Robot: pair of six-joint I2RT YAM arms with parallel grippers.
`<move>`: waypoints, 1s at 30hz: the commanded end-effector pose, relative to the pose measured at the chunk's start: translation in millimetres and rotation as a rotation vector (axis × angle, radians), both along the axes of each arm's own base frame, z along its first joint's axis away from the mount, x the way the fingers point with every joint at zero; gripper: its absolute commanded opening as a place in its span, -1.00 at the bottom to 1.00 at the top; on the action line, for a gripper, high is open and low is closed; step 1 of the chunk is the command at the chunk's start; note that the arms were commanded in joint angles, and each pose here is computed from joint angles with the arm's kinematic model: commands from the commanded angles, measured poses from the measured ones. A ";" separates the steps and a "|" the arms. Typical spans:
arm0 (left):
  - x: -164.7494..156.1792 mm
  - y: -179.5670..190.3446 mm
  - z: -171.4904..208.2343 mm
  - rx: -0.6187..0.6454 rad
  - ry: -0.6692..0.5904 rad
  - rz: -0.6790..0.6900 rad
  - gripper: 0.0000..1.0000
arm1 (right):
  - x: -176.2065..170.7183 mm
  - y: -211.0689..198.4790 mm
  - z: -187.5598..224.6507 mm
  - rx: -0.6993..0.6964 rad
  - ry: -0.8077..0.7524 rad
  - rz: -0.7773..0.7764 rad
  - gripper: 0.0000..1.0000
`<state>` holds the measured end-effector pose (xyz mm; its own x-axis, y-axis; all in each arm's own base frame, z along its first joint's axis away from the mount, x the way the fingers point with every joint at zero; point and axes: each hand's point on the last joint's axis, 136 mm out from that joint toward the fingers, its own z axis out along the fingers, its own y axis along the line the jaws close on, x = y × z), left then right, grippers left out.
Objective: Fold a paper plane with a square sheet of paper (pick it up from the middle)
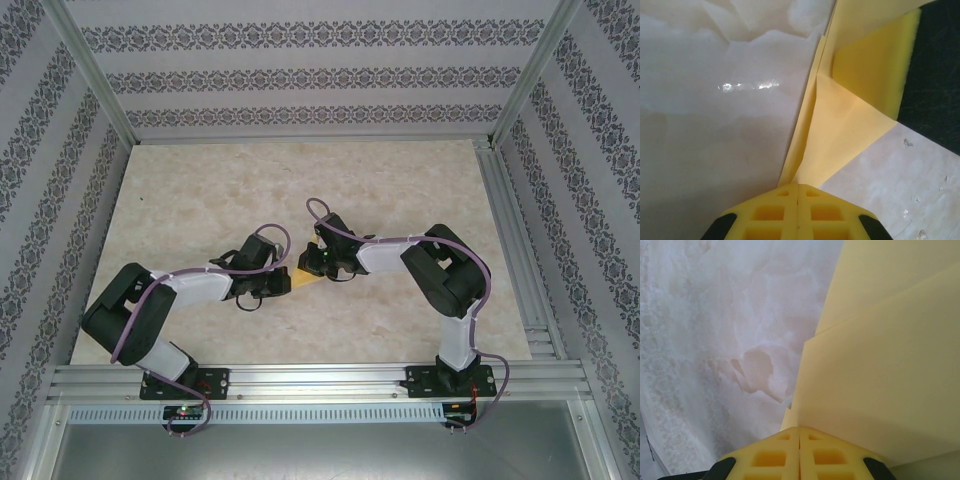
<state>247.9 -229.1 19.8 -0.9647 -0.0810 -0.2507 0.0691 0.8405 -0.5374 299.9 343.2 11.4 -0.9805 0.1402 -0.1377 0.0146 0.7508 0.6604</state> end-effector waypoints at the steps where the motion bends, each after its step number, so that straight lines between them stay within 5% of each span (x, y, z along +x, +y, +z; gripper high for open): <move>1: 8.7 -9.7 22.9 -0.087 -0.063 0.006 -0.86 | -24.0 -45.9 -62.2 -0.217 0.128 -0.043 -0.85; 16: 4.4 2.9 -6.8 0.002 -0.005 0.033 -0.88 | -22.7 -43.9 -60.3 -0.204 0.123 -0.047 -0.85; 30: -6.4 10.7 -22.1 0.033 0.036 0.036 -1.00 | -24.0 5.8 19.2 -0.004 -0.033 0.054 -0.85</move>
